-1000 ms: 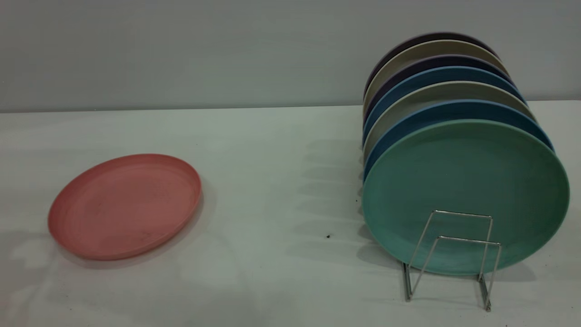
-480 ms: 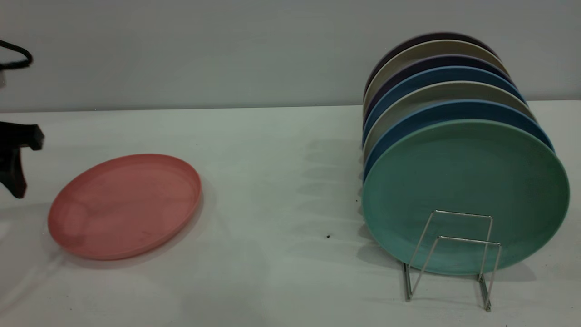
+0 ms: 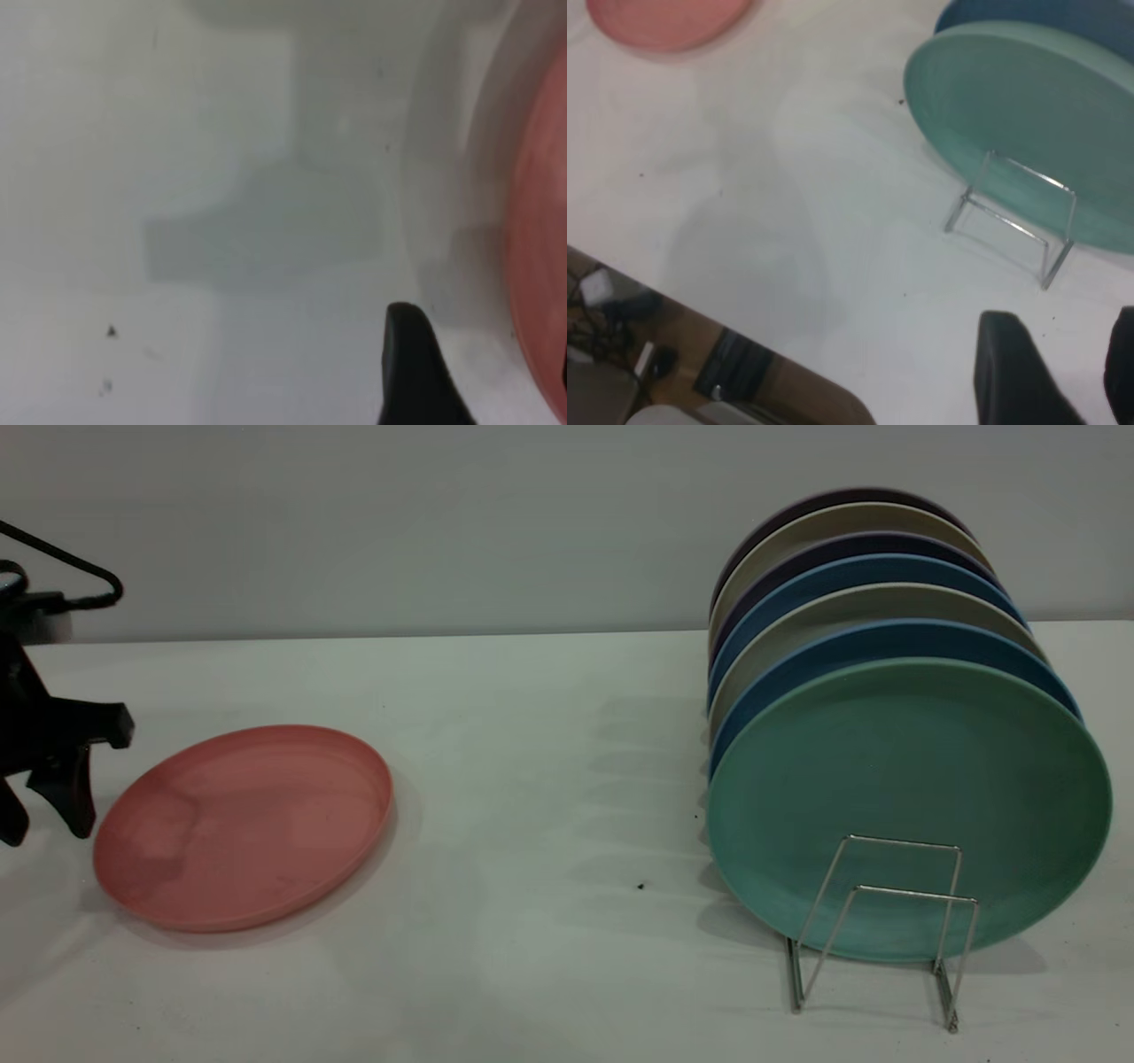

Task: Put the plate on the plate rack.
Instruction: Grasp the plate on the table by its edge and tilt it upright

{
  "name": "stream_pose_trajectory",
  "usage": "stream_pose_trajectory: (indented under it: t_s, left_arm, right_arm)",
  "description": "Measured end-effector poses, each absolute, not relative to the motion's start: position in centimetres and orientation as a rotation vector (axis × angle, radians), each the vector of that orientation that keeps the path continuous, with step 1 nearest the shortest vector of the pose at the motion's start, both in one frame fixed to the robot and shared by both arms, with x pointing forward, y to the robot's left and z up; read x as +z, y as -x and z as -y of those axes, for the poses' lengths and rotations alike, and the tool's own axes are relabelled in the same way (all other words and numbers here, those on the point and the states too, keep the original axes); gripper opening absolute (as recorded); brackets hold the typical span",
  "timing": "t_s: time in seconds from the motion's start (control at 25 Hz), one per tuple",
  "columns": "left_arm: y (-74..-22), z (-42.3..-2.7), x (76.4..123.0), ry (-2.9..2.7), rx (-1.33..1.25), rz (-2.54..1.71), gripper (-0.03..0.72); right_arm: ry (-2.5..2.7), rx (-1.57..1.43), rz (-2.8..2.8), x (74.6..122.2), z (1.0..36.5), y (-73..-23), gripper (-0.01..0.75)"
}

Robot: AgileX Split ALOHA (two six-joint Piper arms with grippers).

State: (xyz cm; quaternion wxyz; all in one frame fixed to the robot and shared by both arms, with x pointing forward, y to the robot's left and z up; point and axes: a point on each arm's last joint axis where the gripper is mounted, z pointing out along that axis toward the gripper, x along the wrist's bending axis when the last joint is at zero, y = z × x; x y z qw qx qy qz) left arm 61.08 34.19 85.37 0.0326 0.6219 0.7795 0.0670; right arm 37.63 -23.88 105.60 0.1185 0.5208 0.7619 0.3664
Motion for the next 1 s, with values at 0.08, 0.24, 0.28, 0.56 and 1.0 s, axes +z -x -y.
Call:
stream_pose_trajectory:
  t_s: [0.08,0.24,0.28,0.56,1.0]
  left_arm:
    - [-61.5,-34.2,84.9,-1.922,0.194,-2.406,0.437]
    - [-62.1,-34.3,84.2,-1.923,0.183,-2.414,0.437]
    - [-62.3,-34.3,84.0,-1.924,0.181,-2.414,0.437]
    - [-63.2,-34.1,82.6,-1.909,0.14,-2.415,0.431]
    - [-63.9,-33.7,80.7,-1.942,0.055,-2.367,0.327]
  right_arm:
    - [-1.537,1.064,-2.233,105.4,23.8,-38.0,0.278]
    - [-1.551,1.056,-2.23,105.1,23.7,-38.5,0.278]
    - [-1.551,1.057,-2.226,105.1,23.7,-38.5,0.278]
    - [-1.54,1.074,-2.192,105.2,23.8,-38.8,0.278]
    - [-1.54,1.077,-2.189,105.3,23.8,-38.8,0.278]
